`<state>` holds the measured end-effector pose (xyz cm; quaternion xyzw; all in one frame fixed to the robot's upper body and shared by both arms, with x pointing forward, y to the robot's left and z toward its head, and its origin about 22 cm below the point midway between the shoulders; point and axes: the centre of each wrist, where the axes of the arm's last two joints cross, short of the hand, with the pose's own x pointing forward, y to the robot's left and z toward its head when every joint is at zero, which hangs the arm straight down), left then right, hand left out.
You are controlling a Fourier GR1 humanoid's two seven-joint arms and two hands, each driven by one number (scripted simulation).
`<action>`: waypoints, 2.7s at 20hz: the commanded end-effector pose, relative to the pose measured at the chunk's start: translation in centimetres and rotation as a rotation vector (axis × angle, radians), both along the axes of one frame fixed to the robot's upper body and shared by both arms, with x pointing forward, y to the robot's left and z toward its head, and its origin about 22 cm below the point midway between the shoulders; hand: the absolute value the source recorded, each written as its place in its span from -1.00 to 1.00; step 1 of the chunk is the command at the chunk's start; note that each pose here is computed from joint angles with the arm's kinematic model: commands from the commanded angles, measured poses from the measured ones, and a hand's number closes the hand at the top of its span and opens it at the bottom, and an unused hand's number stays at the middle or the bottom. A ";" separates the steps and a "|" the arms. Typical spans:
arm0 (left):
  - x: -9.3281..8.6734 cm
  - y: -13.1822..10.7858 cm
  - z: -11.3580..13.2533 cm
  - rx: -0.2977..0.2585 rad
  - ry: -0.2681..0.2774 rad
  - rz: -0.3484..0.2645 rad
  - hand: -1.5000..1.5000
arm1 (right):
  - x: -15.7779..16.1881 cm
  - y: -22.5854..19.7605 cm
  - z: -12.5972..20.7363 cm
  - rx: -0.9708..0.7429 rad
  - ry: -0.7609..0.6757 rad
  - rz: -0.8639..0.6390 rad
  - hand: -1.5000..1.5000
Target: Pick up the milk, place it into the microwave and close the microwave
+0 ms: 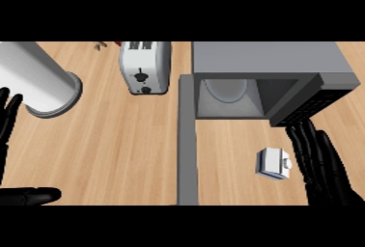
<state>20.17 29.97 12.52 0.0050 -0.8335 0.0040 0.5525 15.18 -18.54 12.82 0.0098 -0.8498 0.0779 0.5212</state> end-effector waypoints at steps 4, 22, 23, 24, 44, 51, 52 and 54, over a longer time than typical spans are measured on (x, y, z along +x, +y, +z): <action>-3.0 3.8 -0.7 -0.008 0.014 -0.003 -1.00 | -0.8 -0.5 -1.9 -0.011 0.035 -0.097 -1.00; -7.5 5.2 1.1 -0.008 0.005 -0.025 -1.00 | 1.1 -4.5 -9.2 -0.026 0.162 -0.196 -1.00; -8.7 4.8 -0.7 -0.014 0.018 -0.004 -1.00 | -0.2 -4.3 -10.3 -0.001 0.175 -0.219 -1.00; -6.5 5.6 1.8 -0.021 0.011 -0.007 -1.00 | 0.6 -4.4 -11.2 -0.018 0.188 -0.217 -1.00; -10.1 5.1 -1.2 -0.010 0.012 0.007 -1.00 | 2.4 -11.7 -21.6 -0.031 0.262 -0.294 -1.00; -8.5 8.0 1.7 -0.018 -0.010 -0.006 -1.00 | 1.9 -11.8 -24.4 -0.055 0.269 -0.283 -1.00; -9.7 7.3 0.1 -0.004 0.008 -0.032 -1.00 | 2.9 -12.0 -24.8 -0.054 0.270 -0.285 -1.00; -9.9 9.0 -0.1 -0.011 0.009 -0.017 -1.00 | 2.7 -12.4 -24.7 -0.053 0.260 -0.316 -1.00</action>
